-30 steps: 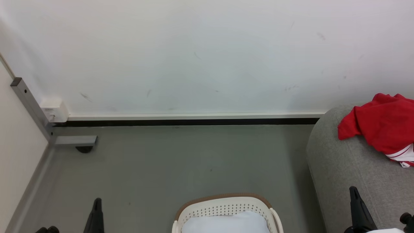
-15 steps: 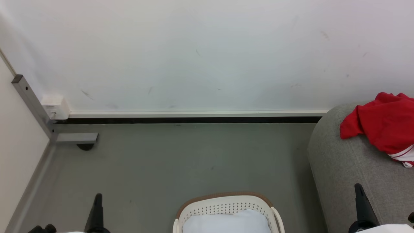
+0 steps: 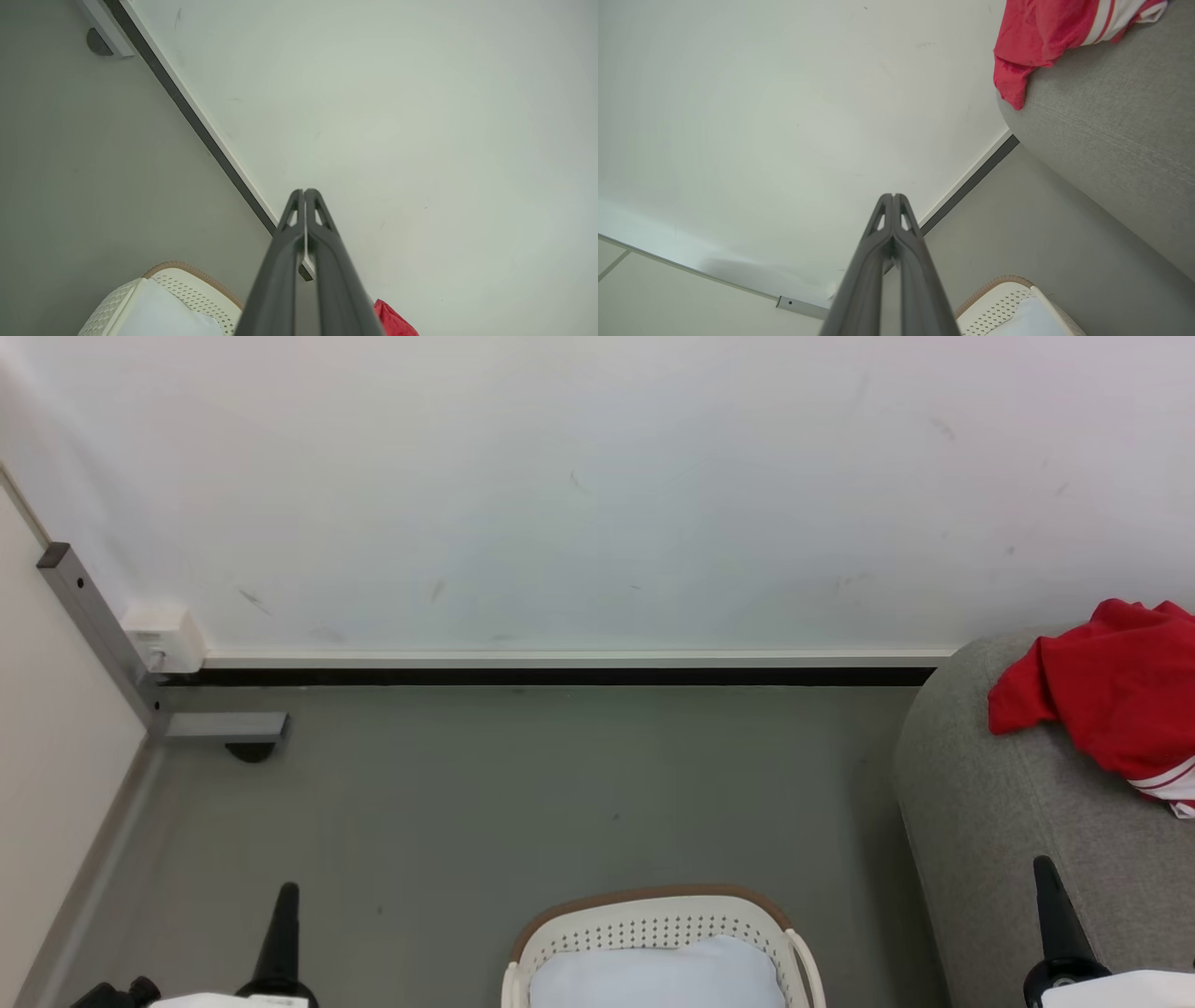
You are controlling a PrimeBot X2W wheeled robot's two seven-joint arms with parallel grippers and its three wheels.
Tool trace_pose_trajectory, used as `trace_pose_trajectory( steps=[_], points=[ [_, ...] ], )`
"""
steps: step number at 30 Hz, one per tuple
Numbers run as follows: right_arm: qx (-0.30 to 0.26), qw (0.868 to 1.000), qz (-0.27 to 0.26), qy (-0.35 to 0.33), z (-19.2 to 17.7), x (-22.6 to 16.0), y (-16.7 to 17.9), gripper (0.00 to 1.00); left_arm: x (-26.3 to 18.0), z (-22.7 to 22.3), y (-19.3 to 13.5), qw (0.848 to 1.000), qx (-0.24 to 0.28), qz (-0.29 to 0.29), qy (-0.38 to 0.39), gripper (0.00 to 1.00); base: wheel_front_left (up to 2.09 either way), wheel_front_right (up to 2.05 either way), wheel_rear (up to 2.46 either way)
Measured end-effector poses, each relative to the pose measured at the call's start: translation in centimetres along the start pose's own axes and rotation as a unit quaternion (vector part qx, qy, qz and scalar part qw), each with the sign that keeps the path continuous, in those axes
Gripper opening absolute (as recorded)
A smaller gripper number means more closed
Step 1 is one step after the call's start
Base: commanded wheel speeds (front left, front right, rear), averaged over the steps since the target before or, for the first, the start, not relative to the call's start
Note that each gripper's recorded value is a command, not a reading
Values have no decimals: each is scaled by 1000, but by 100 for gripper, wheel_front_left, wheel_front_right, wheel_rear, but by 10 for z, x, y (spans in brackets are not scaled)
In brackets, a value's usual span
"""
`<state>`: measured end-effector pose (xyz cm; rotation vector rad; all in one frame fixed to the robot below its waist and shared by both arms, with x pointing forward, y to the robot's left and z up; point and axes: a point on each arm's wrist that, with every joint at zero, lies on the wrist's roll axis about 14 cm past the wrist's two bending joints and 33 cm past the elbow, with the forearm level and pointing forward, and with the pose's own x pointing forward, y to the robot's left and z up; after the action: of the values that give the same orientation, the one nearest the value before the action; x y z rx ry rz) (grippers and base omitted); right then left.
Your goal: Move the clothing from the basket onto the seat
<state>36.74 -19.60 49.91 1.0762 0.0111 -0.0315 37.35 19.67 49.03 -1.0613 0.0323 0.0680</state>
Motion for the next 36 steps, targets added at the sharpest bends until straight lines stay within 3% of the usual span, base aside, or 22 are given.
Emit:
trace_pose_trajectory(
  steps=[36],
  points=[
    [154,988,-1,6,4,11,-1,0,8,4,-6,987,-159,-13,10,0,0,0,0]
  ],
)
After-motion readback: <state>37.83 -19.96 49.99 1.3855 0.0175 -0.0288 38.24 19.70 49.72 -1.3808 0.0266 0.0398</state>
